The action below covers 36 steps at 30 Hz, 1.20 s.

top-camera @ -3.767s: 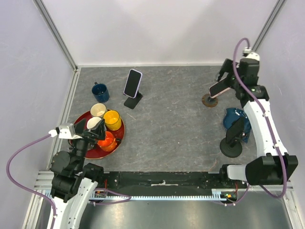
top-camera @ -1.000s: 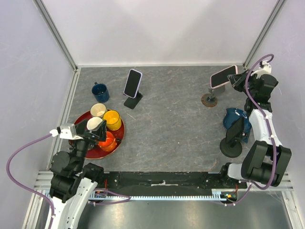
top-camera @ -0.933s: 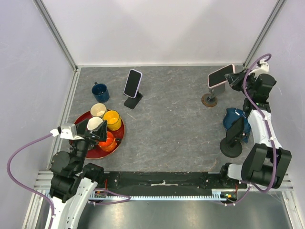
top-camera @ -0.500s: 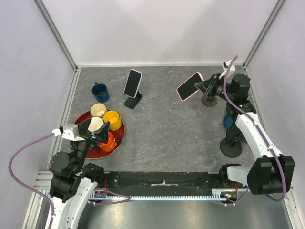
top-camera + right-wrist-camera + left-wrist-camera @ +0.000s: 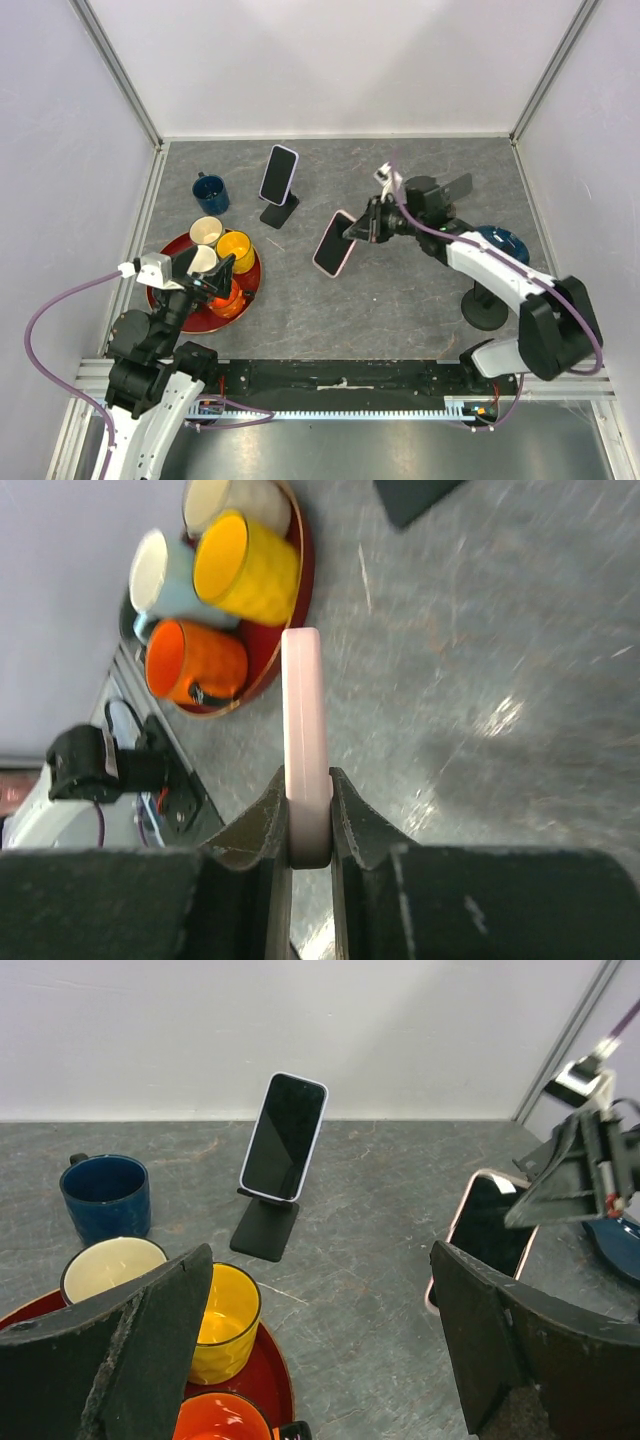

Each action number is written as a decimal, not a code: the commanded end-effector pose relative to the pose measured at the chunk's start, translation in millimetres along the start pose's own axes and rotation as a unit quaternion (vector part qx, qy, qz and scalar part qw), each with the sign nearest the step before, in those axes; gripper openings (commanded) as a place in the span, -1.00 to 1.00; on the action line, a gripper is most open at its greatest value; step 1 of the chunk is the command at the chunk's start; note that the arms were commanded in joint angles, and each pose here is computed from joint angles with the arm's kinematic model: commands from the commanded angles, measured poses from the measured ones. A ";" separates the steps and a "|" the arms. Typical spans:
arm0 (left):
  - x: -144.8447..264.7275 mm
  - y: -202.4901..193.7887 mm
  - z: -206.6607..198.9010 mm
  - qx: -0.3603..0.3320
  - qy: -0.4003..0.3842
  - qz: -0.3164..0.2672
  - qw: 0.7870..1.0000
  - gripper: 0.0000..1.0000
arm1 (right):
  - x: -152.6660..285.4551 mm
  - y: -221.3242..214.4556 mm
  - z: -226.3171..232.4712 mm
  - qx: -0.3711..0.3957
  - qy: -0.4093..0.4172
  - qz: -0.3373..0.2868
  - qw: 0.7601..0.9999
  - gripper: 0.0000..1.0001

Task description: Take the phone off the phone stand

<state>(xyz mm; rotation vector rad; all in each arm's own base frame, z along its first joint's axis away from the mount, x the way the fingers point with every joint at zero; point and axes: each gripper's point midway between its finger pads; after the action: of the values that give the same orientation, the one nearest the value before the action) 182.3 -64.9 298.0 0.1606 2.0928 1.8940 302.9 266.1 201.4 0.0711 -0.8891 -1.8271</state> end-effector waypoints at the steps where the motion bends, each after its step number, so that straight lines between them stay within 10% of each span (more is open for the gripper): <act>1: -3.8 3.6 -4.4 -0.017 -0.016 -0.006 1.000 0.92 | -27.9 -17.7 19.9 0.010 0.035 0.034 0.999 -1.00; 23: -3.0 3.7 -4.6 -0.018 -0.016 -0.007 1.000 0.93 | -143.7 -113.8 -2.1 -0.120 0.062 0.131 0.982 -1.00; 36: -3.5 3.1 -4.5 -0.018 -0.016 -0.004 1.000 0.93 | -144.6 -123.5 -45.8 -0.094 -0.044 0.135 0.985 0.10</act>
<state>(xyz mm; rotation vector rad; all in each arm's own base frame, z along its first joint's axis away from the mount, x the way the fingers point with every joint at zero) 183.1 -68.2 296.2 0.1865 2.0852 1.8945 277.4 379.7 41.1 -0.2635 -0.6661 -1.6464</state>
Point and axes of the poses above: each gripper's point midway between its finger pads, its own x axis back along the fingers, its own z axis along the line the jaws close on, y = z × x, and after that the axes turned 7 degrees about -x, right-handed
